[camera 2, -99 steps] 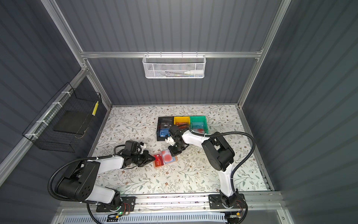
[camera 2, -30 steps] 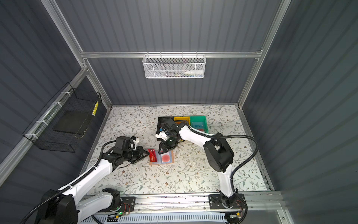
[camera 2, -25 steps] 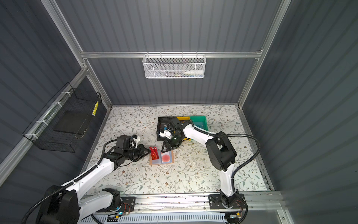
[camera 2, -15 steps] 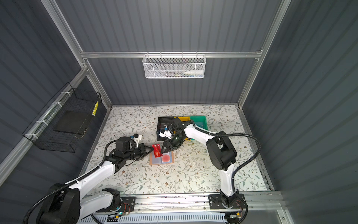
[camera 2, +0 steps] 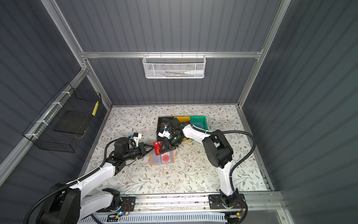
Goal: Take the credit cards out of the card holder
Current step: Place the credit card in the storage box.
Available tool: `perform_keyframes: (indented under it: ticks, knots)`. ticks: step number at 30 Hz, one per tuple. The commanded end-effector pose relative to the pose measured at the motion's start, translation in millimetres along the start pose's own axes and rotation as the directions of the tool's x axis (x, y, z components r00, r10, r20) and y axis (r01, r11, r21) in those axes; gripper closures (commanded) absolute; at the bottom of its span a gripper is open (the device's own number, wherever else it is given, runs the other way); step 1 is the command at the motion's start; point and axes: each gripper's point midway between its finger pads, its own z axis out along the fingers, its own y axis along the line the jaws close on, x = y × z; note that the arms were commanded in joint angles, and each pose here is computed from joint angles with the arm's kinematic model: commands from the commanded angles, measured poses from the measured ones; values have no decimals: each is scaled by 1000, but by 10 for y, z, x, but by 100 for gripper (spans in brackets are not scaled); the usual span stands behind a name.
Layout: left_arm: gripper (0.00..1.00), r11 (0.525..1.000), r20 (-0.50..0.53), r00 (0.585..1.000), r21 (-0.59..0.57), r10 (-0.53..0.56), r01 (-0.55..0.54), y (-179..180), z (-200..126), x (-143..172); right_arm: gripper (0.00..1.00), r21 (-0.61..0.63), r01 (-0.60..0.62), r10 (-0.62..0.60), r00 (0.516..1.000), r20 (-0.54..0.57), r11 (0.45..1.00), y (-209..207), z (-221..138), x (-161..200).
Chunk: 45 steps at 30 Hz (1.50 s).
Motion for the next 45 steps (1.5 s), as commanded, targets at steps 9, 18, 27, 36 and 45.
perform_keyframes:
  ticks: [9,18,27,36,45]
  knots:
    - [93,1000,-4,1000,11,-12,12,57,6,50,88,-115,46,-44,999,20,992,239,-27,-150]
    - [81,997,-3,1000,-82,-1,0,181,-56,77,100,-125,43,-47,998,-31,991,244,-127,-39]
    - [77,988,5,1000,-151,22,-21,232,-155,88,100,198,289,-241,941,-238,937,69,-648,212]
    - [78,988,-26,1000,-154,-3,-1,276,-62,87,100,547,577,-277,798,-534,606,-344,-1631,212]
    - [78,987,-31,999,-163,-7,1,296,-50,85,100,590,685,-183,704,-686,427,-932,-1968,-105]
